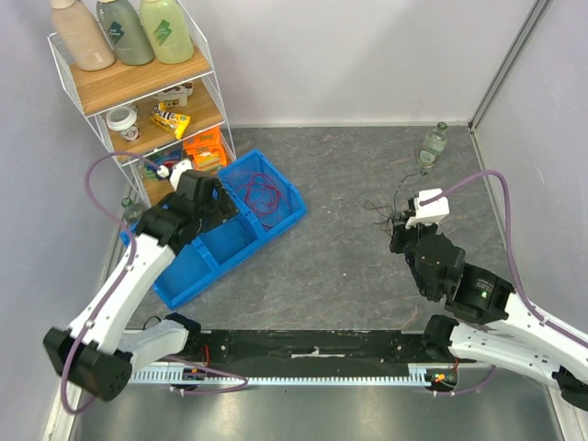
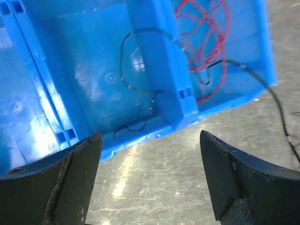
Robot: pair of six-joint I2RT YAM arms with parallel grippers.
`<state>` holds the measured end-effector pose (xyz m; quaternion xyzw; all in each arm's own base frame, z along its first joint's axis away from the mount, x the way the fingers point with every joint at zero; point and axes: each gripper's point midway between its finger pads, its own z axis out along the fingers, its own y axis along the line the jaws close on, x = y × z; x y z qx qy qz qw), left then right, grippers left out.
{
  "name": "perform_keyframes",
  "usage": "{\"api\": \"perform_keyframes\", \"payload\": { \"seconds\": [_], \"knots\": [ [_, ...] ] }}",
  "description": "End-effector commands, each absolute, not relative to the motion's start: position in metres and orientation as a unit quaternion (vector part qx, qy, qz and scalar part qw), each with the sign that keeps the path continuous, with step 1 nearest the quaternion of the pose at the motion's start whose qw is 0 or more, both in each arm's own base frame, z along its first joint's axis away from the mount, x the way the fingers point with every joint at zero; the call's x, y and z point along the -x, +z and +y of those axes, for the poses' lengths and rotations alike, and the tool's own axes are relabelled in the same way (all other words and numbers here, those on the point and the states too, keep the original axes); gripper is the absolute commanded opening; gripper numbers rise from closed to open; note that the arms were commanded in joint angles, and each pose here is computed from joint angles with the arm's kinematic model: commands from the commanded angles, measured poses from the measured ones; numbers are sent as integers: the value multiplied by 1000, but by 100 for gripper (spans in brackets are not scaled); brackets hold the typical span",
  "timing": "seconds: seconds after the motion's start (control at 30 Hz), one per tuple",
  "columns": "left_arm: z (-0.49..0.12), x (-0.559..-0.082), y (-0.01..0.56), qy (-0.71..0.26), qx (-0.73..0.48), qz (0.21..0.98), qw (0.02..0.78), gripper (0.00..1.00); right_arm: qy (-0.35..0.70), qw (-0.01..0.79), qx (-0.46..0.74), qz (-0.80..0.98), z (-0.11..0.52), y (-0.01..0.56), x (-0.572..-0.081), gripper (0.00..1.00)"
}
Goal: Untangle the cables
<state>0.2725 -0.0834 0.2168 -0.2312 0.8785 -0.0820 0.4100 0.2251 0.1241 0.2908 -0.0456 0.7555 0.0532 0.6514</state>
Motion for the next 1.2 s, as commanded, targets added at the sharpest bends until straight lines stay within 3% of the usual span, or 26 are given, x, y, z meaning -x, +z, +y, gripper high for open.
{"api": "perform_keyframes", "payload": {
  "seconds": [0.0, 0.07, 0.23, 0.47, 0.5, 0.57, 0.67, 0.8, 1.0, 1.17],
  "knots": [
    [-85, -247, 183, -68, 222, 926, 298, 88, 95, 651, 67, 750, 148, 298, -226, 0],
    [-90, -248, 188, -92, 207, 923, 311, 82, 109, 630, 100, 762, 170, 284, -228, 0],
    [-98, -244, 202, -134, 165, 914, 345, 80, 89, 524, 169, 830, 223, 215, -236, 0],
    [-96, -231, 213, -150, 142, 908, 365, 76, 31, 371, 157, 915, 194, 125, -264, 0],
    [-96, -229, 213, -149, 140, 909, 364, 76, 29, 359, 158, 919, 189, 119, -264, 4],
    [-96, -226, 216, -153, 133, 907, 368, 76, 15, 350, 160, 923, 183, 113, -264, 24],
    [-98, -223, 220, -163, 131, 904, 372, 76, 32, 360, 179, 915, 195, 129, -271, 56],
    [-97, -220, 224, -168, 124, 902, 378, 76, 136, 413, 240, 868, 253, 172, -288, 71],
    [-94, -214, 227, -163, 114, 903, 381, 76, 374, 519, 342, 688, 380, 240, -280, 74],
    [-94, -211, 226, -163, 112, 905, 378, 76, 424, 572, 373, 595, 443, 255, -272, 64]
  ]
}}
